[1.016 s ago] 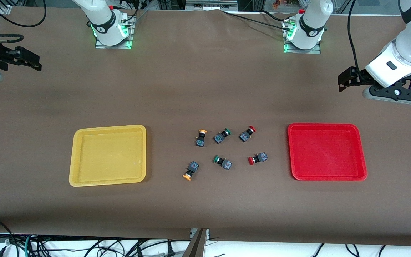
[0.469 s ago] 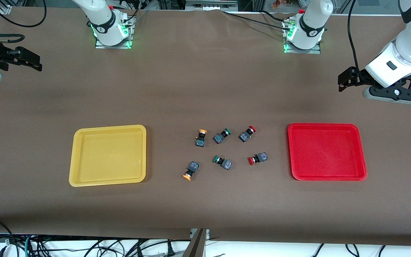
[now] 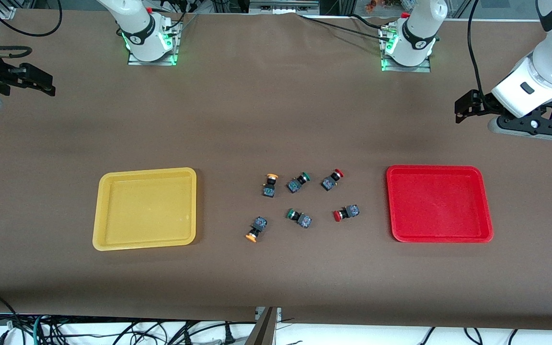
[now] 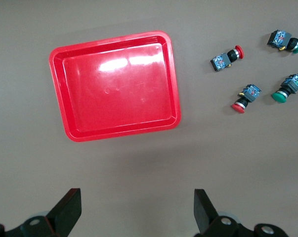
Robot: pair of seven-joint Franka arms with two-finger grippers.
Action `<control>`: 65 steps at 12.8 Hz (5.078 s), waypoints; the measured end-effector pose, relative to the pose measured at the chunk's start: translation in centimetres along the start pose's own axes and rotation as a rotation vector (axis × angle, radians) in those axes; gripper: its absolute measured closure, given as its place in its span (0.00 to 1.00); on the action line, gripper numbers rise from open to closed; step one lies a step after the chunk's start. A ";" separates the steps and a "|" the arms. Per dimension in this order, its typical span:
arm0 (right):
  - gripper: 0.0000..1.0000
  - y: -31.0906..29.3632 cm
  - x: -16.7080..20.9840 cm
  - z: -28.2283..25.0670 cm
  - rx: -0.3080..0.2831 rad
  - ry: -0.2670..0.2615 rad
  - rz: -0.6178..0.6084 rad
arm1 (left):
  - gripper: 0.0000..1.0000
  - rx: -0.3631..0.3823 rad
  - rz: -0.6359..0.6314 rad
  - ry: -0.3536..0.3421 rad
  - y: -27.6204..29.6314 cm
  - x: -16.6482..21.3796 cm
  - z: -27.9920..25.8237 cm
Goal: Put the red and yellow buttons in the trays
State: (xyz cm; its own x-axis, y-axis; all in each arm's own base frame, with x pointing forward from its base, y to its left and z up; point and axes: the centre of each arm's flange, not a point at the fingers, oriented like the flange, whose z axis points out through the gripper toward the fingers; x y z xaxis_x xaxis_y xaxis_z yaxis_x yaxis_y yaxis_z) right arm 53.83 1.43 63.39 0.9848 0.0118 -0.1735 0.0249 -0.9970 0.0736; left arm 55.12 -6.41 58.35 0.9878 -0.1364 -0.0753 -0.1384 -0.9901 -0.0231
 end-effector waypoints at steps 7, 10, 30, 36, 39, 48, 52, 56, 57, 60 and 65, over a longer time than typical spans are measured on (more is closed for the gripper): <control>0.00 0.3 0.3 0.3 -0.009 -0.005 0.005 | 0.00 0.000 -0.001 0.001 0.0 0.0 0.0; 0.00 0.3 0.8 1.0 -0.010 -0.020 0.005 | 0.00 0.000 0.002 0.001 0.1 0.0 0.0; 0.00 -33.8 12.0 23.2 0.125 0.038 0.285 | 0.00 -0.104 0.406 0.028 20.0 12.2 23.7; 0.00 -42.6 12.7 33.2 0.211 0.145 0.394 | 0.00 -0.094 0.546 0.042 24.4 10.6 36.8; 0.00 -44.8 13.0 35.7 0.277 0.218 0.389 | 0.00 -0.089 0.582 -0.005 25.8 8.3 39.7; 0.33 -48.3 12.1 39.2 0.273 0.254 0.341 | 0.58 -0.082 0.596 0.035 25.7 8.8 39.1; 0.56 -48.4 12.1 39.8 0.271 0.255 0.336 | 0.58 -0.058 0.602 -0.001 19.4 10.6 33.8; 0.58 -47.7 12.8 38.0 0.247 0.265 0.295 | 0.58 -0.030 0.648 -0.103 11.1 11.1 26.5; 0.58 -46.3 13.6 36.4 0.219 0.263 0.266 | 0.58 -0.007 0.678 -0.113 8.8 11.6 25.4; 0.58 -37.2 17.5 29.5 0.169 0.262 0.162 | 0.58 0.055 0.765 -0.137 0.5 12.3 25.0; 0.58 -20.4 22.3 28.0 0.105 0.212 0.009 | 0.58 0.030 0.914 -0.113 -7.1 13.3 32.6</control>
State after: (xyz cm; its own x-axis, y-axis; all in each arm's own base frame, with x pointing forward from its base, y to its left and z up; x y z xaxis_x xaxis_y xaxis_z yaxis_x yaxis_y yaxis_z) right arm 70.49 19.87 30.52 0.9993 0.0078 0.0372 0.0089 -0.9995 -0.0300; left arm 66.95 -0.08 24.98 0.4809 -0.8594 -0.1738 -0.8647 -0.4976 0.0679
